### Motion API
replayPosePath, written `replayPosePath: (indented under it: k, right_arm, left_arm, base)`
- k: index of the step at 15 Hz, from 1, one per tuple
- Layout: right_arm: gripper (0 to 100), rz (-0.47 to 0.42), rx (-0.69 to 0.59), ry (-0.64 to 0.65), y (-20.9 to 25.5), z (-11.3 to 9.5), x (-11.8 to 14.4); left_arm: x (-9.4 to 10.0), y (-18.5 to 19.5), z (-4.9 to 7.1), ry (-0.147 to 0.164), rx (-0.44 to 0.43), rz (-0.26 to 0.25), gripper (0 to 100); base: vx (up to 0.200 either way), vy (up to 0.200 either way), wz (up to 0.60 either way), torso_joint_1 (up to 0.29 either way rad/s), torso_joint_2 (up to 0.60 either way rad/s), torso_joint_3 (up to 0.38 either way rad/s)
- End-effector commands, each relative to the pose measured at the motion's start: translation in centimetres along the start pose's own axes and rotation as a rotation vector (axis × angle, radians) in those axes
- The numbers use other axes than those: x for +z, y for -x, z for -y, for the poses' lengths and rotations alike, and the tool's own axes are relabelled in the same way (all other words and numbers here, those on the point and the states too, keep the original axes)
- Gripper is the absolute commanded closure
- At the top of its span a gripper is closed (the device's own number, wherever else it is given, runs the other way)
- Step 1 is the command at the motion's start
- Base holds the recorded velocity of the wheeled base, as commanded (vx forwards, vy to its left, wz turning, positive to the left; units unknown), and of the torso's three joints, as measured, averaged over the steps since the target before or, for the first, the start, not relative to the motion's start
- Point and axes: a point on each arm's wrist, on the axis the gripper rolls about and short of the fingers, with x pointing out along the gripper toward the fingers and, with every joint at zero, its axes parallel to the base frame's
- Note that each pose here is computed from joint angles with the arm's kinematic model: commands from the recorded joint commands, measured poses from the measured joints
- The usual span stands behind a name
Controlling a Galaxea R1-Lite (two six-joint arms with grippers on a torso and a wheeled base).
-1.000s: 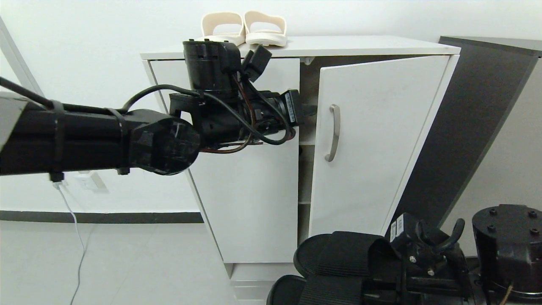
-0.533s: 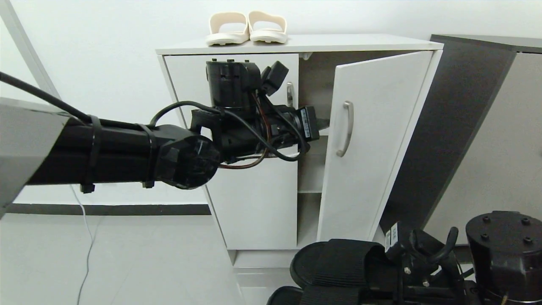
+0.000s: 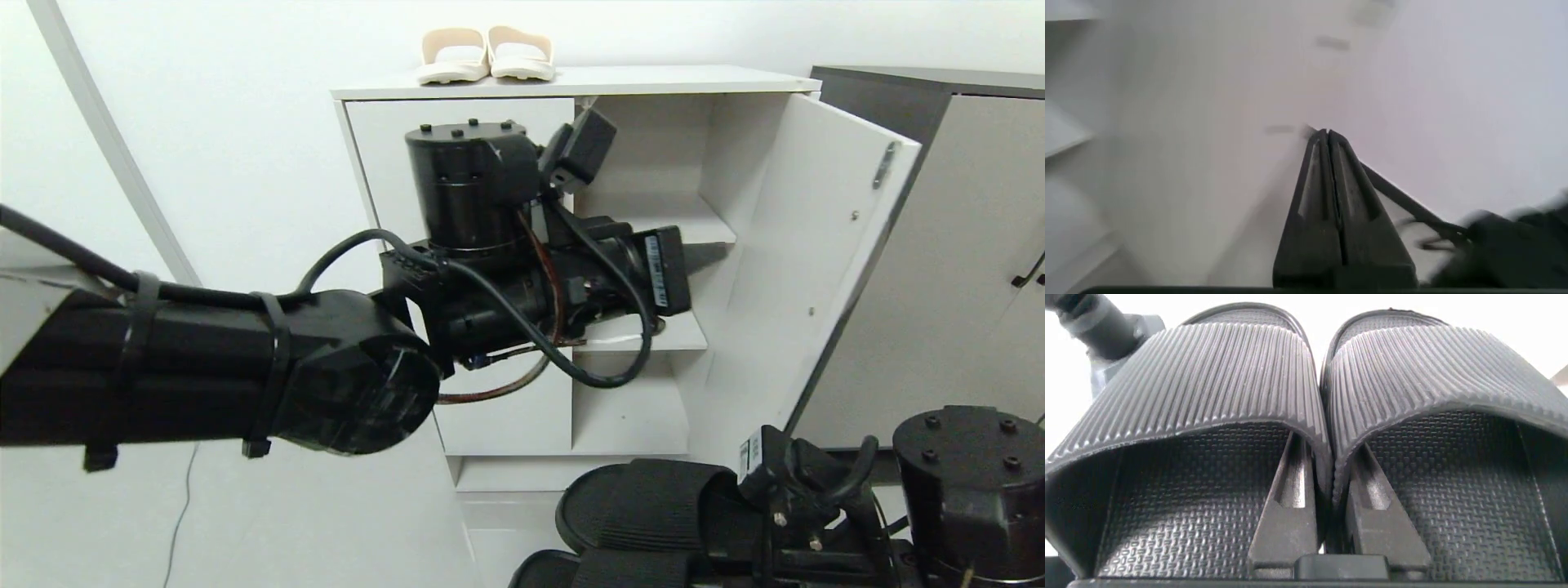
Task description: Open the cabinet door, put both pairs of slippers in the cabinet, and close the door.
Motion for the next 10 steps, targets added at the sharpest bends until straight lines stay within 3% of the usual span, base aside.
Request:
replayPosePath:
  k: [1, 2, 4, 5, 6, 7, 10]
  right_arm:
    - [100, 0.006, -0.055, -0.021, -0.6, 1.2, 0.5]
    - [100, 0.016, -0.127, -0.058, -1.0, 2.0, 1.0]
    - [100, 0.054, -0.266, -0.124, -1.7, 2.8, 2.2]
    - [100, 0.081, -0.415, -0.146, -2.2, 3.7, 3.0]
    - [100, 0.100, -0.515, -0.154, -2.6, 4.2, 3.6]
    - [100, 0.099, -0.609, -0.166, -3.2, 4.8, 3.6]
    - [100, 0.158, -0.865, -0.288, -5.1, 6.4, 4.1]
  left_arm:
    - [1.6, 2.1, -1.0, -0.011, 0.061, 0.040, 100]
    - [2.6, 3.7, -1.4, -0.019, 0.094, 0.063, 100]
    - [4.4, 7.0, -1.1, -0.040, 0.139, 0.112, 100]
    - [5.9, 10.4, 0.3, -0.053, 0.191, 0.148, 100]
    - [6.5, 13.2, 2.0, -0.054, 0.245, 0.156, 100]
    - [6.5, 15.8, 3.5, -0.078, 0.313, 0.150, 100]
    - [4.8, 23.2, 7.6, -0.215, 0.606, 0.137, 100]
  base:
    - [0.000, 0.000, 0.00, 0.000, 0.00, 0.000]
    - [0.000, 0.000, 0.00, 0.000, 0.00, 0.000]
    - [0.000, 0.000, 0.00, 0.000, 0.00, 0.000]
    - [0.000, 0.000, 0.00, 0.000, 0.00, 0.000]
    - [0.000, 0.000, 0.00, 0.000, 0.00, 0.000]
    - [0.000, 0.000, 0.00, 0.000, 0.00, 0.000]
    - [0.000, 0.000, 0.00, 0.000, 0.00, 0.000]
